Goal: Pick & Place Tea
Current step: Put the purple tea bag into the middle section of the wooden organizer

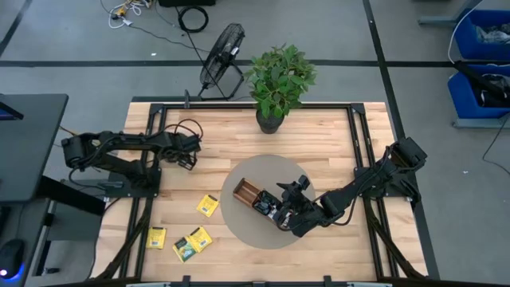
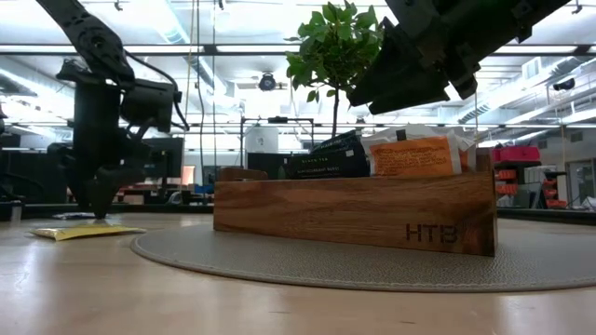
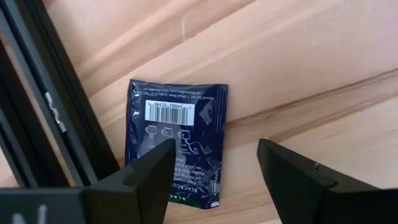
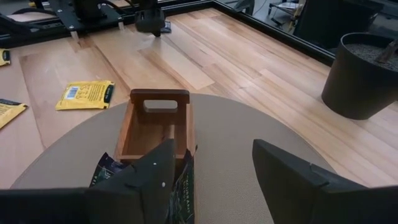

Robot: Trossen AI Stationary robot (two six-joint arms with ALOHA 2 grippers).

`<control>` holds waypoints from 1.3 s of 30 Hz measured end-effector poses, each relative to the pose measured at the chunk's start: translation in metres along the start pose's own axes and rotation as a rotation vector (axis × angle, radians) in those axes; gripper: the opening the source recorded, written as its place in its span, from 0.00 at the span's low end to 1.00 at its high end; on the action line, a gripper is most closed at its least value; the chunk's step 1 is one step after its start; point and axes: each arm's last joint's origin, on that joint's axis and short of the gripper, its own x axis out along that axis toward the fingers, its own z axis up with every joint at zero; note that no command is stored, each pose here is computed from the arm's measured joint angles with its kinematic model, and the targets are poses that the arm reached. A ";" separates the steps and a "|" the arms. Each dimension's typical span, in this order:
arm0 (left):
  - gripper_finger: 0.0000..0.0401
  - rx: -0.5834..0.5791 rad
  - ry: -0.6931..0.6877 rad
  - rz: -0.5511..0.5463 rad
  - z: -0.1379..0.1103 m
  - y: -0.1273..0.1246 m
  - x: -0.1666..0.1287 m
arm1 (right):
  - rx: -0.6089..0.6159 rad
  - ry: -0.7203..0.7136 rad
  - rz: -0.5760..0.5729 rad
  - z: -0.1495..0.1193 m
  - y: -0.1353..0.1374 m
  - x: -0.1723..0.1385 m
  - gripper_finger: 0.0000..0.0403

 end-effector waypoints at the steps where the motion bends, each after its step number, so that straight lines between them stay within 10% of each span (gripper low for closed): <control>1: 0.58 -0.001 0.002 -0.003 0.001 0.001 0.000 | 0.000 0.000 0.000 0.000 0.000 0.000 0.56; 23: 0.02 0.070 0.046 -0.178 0.009 0.001 0.004 | -0.001 0.000 0.001 0.000 0.000 0.000 0.56; 39: 0.06 0.117 -0.058 -0.322 0.010 -0.025 -0.014 | 0.000 0.000 0.000 0.000 0.000 0.000 0.56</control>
